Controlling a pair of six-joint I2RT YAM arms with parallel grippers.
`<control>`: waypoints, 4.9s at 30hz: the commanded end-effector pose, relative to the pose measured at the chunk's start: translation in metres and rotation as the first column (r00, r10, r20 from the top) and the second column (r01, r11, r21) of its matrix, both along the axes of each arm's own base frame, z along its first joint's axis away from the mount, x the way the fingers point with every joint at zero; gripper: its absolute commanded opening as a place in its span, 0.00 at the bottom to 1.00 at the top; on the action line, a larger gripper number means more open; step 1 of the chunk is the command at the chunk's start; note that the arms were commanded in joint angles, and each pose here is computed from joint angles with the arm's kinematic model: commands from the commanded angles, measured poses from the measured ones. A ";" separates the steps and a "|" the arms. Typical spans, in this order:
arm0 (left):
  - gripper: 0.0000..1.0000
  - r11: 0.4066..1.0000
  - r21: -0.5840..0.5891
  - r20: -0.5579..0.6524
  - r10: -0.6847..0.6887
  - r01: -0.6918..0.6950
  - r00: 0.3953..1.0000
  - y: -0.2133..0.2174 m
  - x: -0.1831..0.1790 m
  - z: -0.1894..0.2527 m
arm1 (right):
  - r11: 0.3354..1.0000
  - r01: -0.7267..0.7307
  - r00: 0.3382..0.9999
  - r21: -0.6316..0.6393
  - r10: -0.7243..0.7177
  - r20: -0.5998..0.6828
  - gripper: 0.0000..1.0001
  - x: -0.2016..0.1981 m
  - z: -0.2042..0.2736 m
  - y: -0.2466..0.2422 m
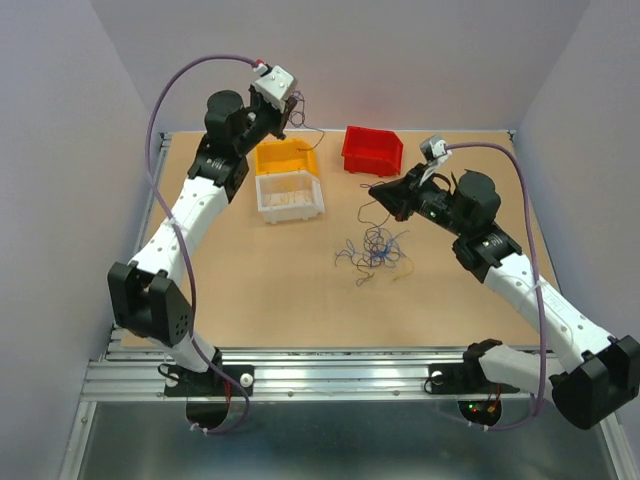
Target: Untangle the cables
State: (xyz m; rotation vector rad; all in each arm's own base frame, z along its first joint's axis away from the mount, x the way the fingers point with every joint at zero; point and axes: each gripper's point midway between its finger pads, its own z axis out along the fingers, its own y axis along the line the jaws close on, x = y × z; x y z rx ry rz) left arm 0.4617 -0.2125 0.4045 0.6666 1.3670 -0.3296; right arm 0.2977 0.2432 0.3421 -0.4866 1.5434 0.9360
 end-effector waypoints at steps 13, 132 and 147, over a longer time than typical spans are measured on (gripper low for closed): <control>0.00 0.934 0.184 0.002 0.311 -0.306 0.951 0.040 0.179 -0.112 | 0.998 0.060 0.998 0.011 -0.060 -0.026 0.01 0.012 -0.011 -0.003; 0.00 0.726 0.056 -0.141 -0.674 0.686 0.725 -0.159 -0.151 -0.222 | 0.950 0.001 0.998 0.312 -0.023 0.065 0.01 0.021 0.040 0.015; 0.00 0.798 -0.035 -0.191 -0.596 0.602 0.780 -0.102 -0.144 -0.111 | 0.935 0.315 0.949 0.163 -0.314 -0.032 0.46 0.066 -0.028 -0.019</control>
